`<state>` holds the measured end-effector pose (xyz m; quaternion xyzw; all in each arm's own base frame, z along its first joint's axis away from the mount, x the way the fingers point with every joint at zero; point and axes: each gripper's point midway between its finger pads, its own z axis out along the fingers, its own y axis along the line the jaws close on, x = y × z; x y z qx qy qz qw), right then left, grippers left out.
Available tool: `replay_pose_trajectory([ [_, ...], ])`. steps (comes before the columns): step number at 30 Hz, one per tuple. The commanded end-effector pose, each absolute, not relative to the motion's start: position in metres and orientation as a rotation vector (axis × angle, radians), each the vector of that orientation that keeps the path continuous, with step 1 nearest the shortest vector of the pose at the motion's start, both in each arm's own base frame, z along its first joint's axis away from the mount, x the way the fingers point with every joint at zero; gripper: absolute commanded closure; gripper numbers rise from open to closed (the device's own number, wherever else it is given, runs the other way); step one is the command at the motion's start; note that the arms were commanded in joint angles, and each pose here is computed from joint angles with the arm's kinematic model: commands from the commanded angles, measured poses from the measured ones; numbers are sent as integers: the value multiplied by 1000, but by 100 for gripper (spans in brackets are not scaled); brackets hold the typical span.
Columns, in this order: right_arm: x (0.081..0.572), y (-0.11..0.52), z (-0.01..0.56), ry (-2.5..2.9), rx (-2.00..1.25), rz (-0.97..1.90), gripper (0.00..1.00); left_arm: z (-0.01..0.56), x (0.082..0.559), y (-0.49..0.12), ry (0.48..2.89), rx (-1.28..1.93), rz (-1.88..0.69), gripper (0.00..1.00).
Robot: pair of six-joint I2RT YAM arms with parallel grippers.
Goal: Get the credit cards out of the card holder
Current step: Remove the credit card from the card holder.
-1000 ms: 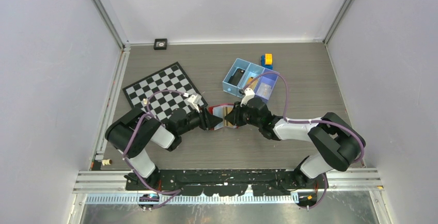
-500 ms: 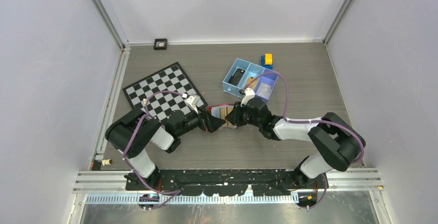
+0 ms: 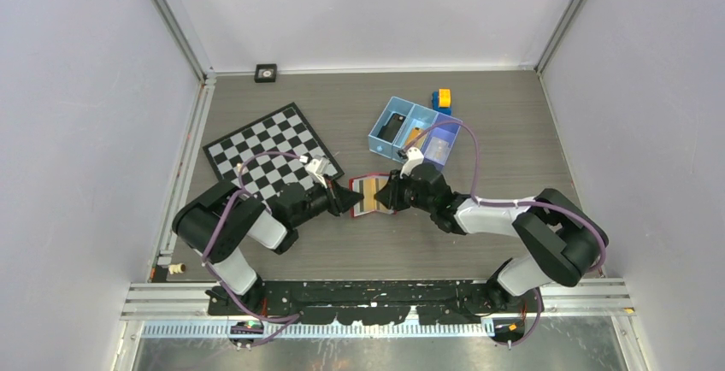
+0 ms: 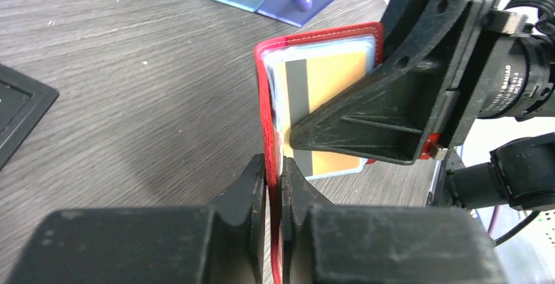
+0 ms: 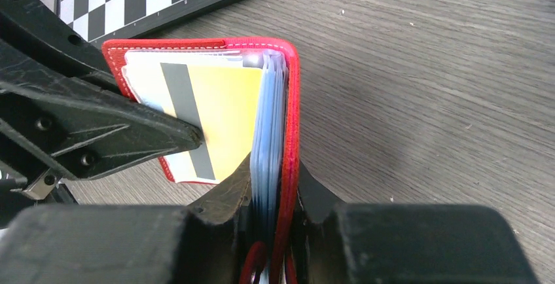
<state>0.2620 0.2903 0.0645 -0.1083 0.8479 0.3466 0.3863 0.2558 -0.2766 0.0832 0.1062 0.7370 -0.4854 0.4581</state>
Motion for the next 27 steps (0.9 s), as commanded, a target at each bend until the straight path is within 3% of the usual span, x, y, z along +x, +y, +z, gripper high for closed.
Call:
replay_pose_trajectory([
  [1, 270, 294, 97, 2035, -261, 916, 78, 95, 269, -272, 1790, 227, -1161, 99],
  [3, 271, 291, 99, 2031, -244, 900, 71, 95, 270, -269, 1792, 218, -1160, 100],
  [5, 276, 283, 101, 2028, -199, 855, 50, 96, 270, -267, 1788, 218, -1163, 100],
  [7, 284, 264, 103, 2043, -104, 744, 41, 97, 270, -266, 1785, 220, -1170, 100],
  [12, 273, 233, 124, 2017, -22, 679, 41, 102, 267, -269, 1754, 237, -1230, 100],
  [18, 254, 219, 150, 1962, 1, 720, 49, 107, 267, -266, 1762, 199, -1241, 100],
  [27, 236, 292, 137, 2060, -246, 988, 61, 117, 257, -266, 1766, 200, -1282, 100],
])
